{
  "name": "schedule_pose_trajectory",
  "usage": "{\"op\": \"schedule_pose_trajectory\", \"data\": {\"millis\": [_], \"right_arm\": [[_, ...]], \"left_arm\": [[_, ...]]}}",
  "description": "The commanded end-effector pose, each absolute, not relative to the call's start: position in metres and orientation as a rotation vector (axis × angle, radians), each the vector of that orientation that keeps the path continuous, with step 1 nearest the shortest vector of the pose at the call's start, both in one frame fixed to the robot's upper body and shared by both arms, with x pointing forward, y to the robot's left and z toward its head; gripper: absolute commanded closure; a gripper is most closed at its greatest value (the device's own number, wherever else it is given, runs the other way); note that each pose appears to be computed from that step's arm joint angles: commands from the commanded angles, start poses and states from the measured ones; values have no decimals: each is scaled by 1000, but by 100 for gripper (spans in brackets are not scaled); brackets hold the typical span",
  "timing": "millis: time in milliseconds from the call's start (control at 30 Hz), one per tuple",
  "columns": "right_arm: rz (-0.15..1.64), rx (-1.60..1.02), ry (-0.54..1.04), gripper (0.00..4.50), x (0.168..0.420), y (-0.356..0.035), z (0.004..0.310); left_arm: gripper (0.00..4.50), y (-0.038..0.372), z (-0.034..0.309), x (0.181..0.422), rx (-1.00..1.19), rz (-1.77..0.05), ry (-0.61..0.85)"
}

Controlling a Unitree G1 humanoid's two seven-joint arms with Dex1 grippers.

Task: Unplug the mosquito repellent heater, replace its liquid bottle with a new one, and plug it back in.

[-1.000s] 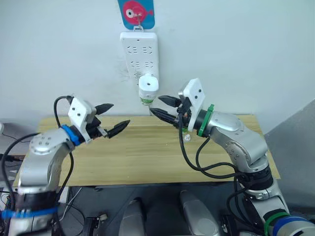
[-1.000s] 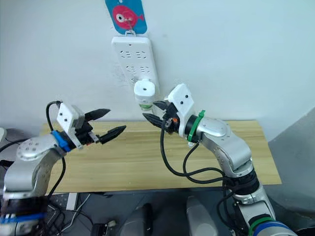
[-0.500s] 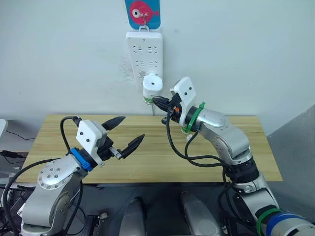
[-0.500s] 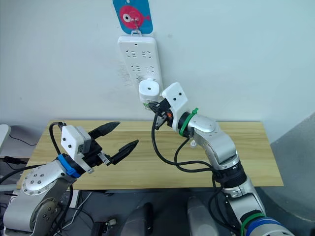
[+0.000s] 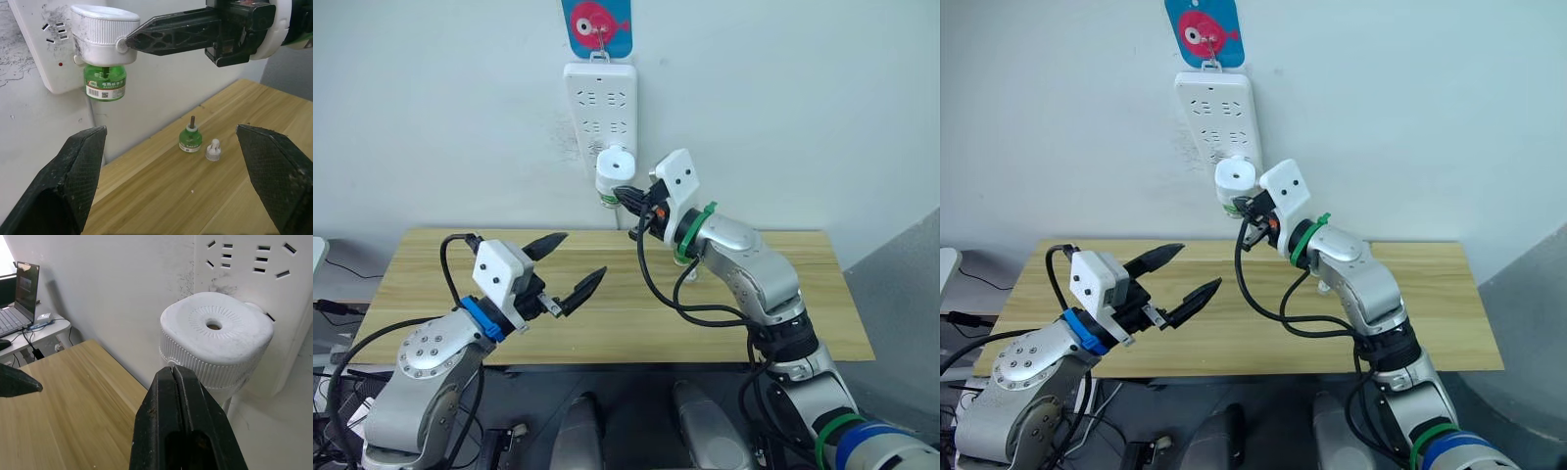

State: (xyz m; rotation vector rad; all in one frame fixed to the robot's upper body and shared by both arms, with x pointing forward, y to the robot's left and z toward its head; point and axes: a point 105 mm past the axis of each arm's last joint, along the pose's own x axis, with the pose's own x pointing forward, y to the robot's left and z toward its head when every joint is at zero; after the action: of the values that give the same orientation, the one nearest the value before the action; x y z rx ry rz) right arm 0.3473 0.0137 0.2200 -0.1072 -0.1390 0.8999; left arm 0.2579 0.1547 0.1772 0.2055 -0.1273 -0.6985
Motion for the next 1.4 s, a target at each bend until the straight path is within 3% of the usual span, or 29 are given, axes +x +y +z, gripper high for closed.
{"op": "schedule_pose_trajectory", "data": {"millis": [33, 367, 1067, 1233, 1400], "right_arm": [[904, -100, -203, 448, 343, 15, 236], [956, -114, -163, 448, 337, 21, 230], [719, -80, -177, 448, 368, -3, 237], [986, -89, -200, 448, 327, 7, 239], [1067, -208, -209, 448, 312, -13, 234]], "left_arm": [[0, 149, 185, 253, 217, -720, -170], [0, 149, 183, 252, 212, -720, -166], [0, 144, 180, 253, 187, -735, -163], [0, 161, 170, 260, 186, -723, -91], [0, 184, 164, 270, 265, -746, -35]]}}
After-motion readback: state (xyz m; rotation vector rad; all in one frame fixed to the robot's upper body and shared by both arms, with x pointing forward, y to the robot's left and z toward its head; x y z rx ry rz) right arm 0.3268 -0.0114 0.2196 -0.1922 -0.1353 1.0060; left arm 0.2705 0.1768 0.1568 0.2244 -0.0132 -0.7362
